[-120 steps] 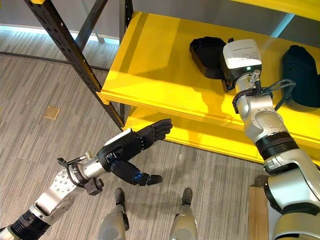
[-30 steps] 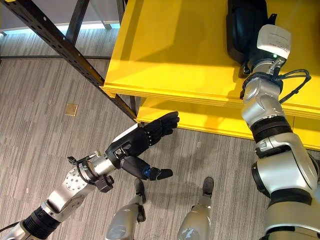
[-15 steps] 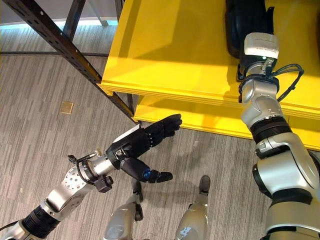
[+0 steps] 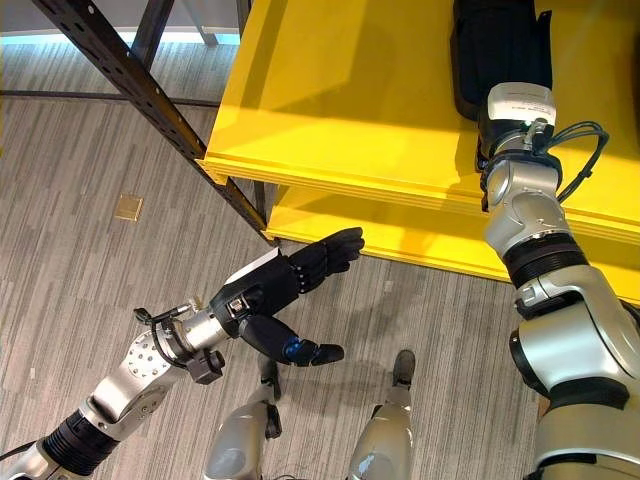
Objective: Move parts from the plastic box to the shelf.
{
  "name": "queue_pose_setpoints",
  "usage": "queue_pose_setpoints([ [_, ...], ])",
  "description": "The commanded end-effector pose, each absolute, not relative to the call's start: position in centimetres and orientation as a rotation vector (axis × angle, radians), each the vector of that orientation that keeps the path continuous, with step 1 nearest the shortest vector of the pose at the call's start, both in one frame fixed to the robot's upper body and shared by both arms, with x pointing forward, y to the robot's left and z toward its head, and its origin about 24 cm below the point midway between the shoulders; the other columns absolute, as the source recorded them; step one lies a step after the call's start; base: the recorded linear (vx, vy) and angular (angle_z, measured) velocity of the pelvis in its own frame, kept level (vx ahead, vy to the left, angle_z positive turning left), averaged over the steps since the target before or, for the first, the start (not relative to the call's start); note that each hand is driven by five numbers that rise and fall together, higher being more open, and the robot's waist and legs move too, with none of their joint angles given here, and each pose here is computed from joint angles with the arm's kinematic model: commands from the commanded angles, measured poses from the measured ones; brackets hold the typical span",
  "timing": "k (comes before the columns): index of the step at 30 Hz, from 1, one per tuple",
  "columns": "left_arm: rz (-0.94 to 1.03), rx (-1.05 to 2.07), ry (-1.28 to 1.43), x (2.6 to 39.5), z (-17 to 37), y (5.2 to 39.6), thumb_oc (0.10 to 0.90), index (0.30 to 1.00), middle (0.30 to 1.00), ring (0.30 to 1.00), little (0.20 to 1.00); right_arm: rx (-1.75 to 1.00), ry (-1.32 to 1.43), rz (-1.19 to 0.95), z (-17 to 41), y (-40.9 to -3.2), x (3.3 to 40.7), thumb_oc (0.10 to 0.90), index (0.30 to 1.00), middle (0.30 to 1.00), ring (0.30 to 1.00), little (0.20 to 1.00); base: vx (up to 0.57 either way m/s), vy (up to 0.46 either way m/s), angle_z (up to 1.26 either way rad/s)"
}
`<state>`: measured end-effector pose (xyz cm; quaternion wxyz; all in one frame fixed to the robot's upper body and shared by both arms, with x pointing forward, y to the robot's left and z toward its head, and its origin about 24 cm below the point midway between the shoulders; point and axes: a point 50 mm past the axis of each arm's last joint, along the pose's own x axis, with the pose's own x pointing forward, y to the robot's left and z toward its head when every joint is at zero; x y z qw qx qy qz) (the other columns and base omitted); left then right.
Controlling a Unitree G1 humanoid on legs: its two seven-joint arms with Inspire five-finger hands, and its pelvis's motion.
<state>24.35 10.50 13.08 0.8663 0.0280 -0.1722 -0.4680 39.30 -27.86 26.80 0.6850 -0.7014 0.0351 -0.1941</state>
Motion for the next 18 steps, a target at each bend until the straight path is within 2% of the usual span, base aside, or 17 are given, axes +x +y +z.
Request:
queue_pose_setpoints([
  [1, -1.036, 0.074, -0.631, 22.27, 17.47, 10.66, 0.9, 1.0, 1.0, 1.0, 1.0, -1.651, -0.035, -0.535, 30.62, -27.72, 38.62, 0.9, 1.0, 1.0, 1.0, 1.0, 0.0, 0.0, 0.0],
  [18, -1.018, 0.08, -0.635, 22.29, 17.63, 10.82, 0.9, 1.0, 1.0, 1.0, 1.0, -1.567, -0.036, -0.472, 30.16, -26.76, 38.4, 0.9, 1.0, 1.0, 1.0, 1.0, 0.0, 0.0, 0.0],
])
